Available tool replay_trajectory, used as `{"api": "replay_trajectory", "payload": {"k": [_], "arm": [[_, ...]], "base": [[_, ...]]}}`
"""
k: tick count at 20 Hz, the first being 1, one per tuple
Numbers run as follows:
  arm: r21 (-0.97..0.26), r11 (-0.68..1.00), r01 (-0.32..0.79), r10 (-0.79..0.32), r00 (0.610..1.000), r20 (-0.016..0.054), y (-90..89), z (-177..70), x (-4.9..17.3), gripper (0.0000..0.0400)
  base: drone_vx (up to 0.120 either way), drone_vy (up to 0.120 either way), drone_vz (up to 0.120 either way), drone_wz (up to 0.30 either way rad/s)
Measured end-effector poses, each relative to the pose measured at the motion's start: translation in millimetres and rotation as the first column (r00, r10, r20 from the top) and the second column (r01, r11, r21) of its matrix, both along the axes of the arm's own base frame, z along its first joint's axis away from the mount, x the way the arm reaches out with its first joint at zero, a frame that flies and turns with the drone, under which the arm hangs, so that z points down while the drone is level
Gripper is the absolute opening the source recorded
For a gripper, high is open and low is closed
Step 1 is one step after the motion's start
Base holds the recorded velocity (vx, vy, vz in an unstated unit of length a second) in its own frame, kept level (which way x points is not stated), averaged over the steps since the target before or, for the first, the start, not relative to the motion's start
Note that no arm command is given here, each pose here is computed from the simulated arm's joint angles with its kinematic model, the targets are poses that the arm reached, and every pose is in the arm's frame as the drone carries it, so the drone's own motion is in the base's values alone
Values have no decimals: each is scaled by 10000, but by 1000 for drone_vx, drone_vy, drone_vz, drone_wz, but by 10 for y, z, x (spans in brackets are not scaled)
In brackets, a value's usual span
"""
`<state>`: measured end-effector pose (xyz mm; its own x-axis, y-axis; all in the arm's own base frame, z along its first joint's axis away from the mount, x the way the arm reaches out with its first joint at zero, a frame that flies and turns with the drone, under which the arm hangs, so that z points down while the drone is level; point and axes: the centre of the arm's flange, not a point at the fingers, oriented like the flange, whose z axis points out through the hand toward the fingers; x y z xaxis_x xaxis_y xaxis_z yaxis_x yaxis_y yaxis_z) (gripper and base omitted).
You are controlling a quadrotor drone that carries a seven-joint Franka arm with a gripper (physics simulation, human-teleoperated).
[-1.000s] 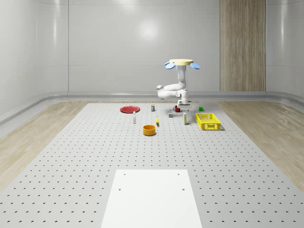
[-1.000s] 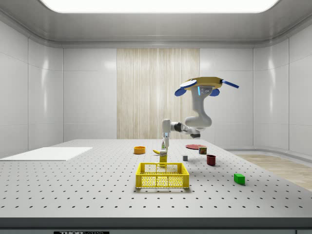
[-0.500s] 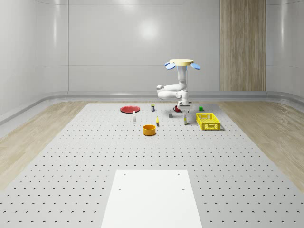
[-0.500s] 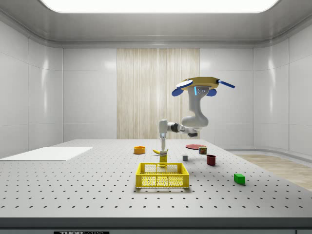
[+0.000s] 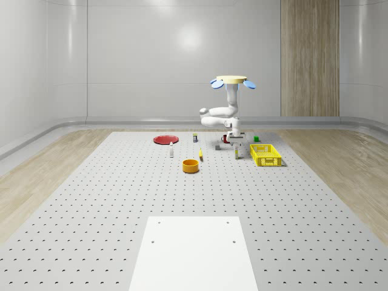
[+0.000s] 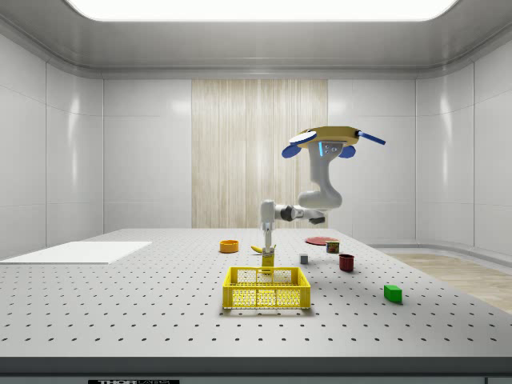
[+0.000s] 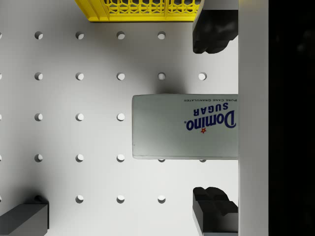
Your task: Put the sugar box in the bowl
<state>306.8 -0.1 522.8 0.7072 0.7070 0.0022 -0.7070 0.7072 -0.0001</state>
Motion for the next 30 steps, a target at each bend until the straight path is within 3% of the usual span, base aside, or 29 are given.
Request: {"api": "replay_trajectory", "payload": {"k": [7, 8, 9, 11, 14, 20, 25, 30], "arm": [[0, 10000, -1, 1, 10000, 0, 0, 79, 0, 400], [-1, 10000, -1, 1, 10000, 0, 0, 83, 0, 376], [-1, 10000, -1, 1, 10000, 0, 0, 86, 0, 315], [0, 10000, -1, 1, 10000, 0, 0, 91, 0, 231], [-5, 10000, -21, 21, 10000, -1, 1, 95, 0, 165], [-68, 10000, 4, -4, 10000, -23, 3, 88, 1, 162], [-82, 10000, 24, -24, 10000, -26, 5, -61, 1, 162], [-86, 10000, 31, -31, 10000, -27, 6, -238, 1, 162]], "base": [[0, 0, 0, 0], [0, 0, 0, 0], [0, 0, 0, 0], [0, 0, 0, 0], [0, 0, 0, 0], [0, 0, 0, 0], [0, 0, 0, 0], [64, -64, 120, 0]]}}
